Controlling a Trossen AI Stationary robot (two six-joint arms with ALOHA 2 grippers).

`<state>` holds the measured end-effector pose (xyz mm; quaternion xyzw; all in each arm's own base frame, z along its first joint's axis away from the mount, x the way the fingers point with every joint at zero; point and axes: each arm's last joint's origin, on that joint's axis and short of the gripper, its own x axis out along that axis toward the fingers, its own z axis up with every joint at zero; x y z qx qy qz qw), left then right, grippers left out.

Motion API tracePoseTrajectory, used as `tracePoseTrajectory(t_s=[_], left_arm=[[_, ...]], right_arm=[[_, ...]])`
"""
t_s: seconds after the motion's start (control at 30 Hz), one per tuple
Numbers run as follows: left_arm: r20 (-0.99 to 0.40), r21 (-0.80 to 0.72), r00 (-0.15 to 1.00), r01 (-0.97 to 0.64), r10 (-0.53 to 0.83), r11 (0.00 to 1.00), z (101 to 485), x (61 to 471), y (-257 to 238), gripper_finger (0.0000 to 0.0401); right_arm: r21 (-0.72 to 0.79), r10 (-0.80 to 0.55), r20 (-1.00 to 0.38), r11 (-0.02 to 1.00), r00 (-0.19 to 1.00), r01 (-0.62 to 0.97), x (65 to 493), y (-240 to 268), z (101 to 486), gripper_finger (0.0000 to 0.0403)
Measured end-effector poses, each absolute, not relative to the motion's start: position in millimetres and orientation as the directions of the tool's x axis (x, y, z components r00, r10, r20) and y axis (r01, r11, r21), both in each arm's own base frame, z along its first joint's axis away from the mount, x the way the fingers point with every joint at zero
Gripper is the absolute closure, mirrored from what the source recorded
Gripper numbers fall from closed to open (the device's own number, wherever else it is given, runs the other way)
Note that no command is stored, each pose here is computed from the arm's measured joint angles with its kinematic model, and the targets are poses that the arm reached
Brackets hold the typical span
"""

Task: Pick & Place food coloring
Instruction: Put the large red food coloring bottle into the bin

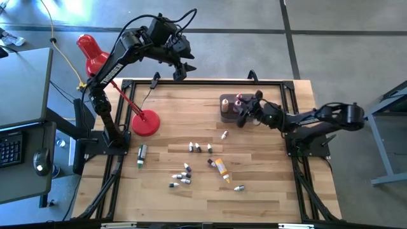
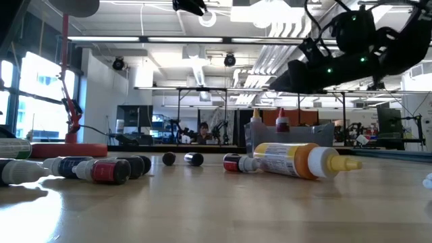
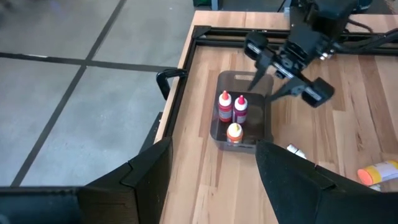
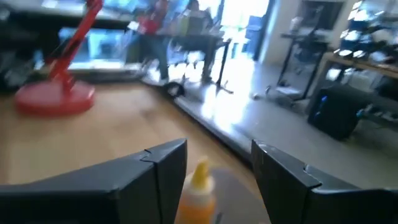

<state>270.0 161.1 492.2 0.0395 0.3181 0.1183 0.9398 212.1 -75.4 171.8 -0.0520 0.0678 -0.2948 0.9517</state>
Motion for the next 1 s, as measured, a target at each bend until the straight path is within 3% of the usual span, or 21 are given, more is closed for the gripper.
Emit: tracePoseTrajectory(t_s=[0.2,0.43,0.63,0.83,1.0], left_arm=[[-0.589,0.149,0.77,-0.198,0.248,0.969,492.2,270.0,161.2,0.0176],[-0.624,0.087,0.763,-0.146,0.168,0.985,475.0,278.8,164.5,0.0176],[-0.708,-0.074,0.706,-0.049,-0.018,0.996,420.7,298.7,171.6,0.0176],[-0.711,-0.107,0.698,0.009,-0.083,0.994,351.2,327.3,175.0,0.0176],[-0.621,-0.035,0.78,0.072,-0.078,0.997,293.0,352.8,164.0,0.0176]], right_arm=[[-0.09,-0.5,-0.314,0.862,0.807,0.499,207.6,-52.4,157.7,0.0264],[-0.14,-0.55,-0.324,0.832,0.77,0.536,207.9,-47.2,154.9,0.0326],[-0.221,-0.606,-0.252,0.795,0.754,0.565,209.0,-49.2,161.8,0.0395],[-0.237,-0.623,-0.231,0.781,0.748,0.577,209.3,-49.7,163.8,0.0398],[-0.236,-0.619,-0.23,0.784,0.751,0.574,209.4,-49.6,163.9,0.0397]])
